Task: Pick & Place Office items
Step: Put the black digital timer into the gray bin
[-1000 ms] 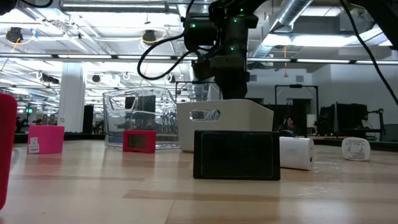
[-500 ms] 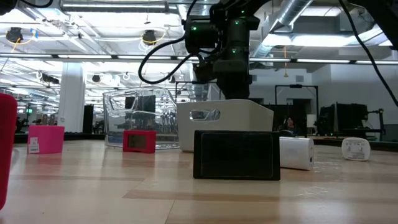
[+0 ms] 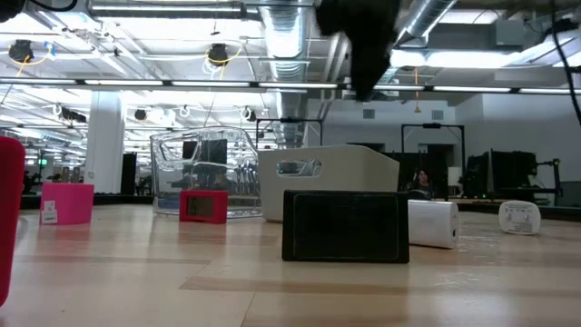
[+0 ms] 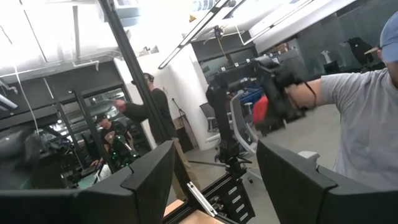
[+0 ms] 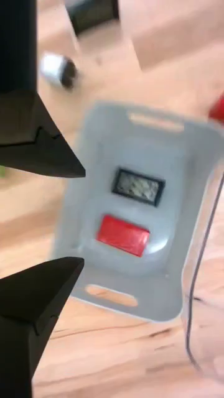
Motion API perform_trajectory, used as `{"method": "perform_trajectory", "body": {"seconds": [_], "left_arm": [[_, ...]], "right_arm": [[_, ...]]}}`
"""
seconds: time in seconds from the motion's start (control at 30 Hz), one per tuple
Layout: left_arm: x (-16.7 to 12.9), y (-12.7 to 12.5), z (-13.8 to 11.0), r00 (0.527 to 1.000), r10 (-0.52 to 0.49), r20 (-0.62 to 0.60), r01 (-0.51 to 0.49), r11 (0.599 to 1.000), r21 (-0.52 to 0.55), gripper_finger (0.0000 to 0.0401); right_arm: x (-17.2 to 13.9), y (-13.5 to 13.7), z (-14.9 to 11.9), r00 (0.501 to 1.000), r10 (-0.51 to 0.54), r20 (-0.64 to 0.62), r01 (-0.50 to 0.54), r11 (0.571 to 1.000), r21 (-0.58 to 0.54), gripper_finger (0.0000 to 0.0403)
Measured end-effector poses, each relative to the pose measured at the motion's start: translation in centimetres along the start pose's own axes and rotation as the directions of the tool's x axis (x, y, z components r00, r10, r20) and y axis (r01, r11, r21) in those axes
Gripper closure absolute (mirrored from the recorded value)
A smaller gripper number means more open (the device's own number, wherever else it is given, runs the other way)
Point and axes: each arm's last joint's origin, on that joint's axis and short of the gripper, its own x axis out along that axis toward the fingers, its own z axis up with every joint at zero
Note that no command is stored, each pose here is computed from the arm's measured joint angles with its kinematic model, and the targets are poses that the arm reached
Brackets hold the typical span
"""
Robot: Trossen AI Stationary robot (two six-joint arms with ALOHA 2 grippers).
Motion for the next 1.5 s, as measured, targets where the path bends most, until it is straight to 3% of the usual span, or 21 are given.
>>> {"method": "perform_trajectory", "body": {"seconds": [0.27,0.5,0.7,1.03,1.23,1.5], "left_arm": [[0.0,0.0,0.0,1.000,0.015,-0.006,-0.015,1.000,-0.001,0.0174],[0.0,0.1,0.0,0.999,0.040,-0.014,-0.040,0.999,-0.021,0.0174],[0.0,0.1,-0.1,0.998,0.056,-0.027,-0.057,0.998,-0.022,0.0174],[0.0,0.2,-0.2,0.995,0.086,-0.041,-0.087,0.996,-0.019,0.0174],[0.0,0.2,-0.2,0.996,0.085,-0.042,-0.086,0.996,-0.017,0.0174],[0.0,0.2,-0.2,0.996,0.085,-0.041,-0.085,0.996,-0.011,0.0174]], "right_arm": [[-5.9,6.2,-5.6,0.990,-0.047,0.136,0.049,0.999,-0.009,0.0199],[-6.9,12.2,-10.1,0.969,-0.073,0.235,0.077,0.997,-0.006,0.0199],[-4.7,16.4,-12.3,0.951,-0.139,0.277,0.179,0.976,-0.125,0.0200],[3.8,19.8,-10.1,0.946,-0.224,0.235,0.289,0.911,-0.296,0.0218],[6.9,21.5,-9.5,0.959,-0.166,0.229,0.234,0.919,-0.317,0.0229],[6.8,23.8,-10.3,0.964,-0.025,0.263,0.110,0.944,-0.312,0.0221]]}}
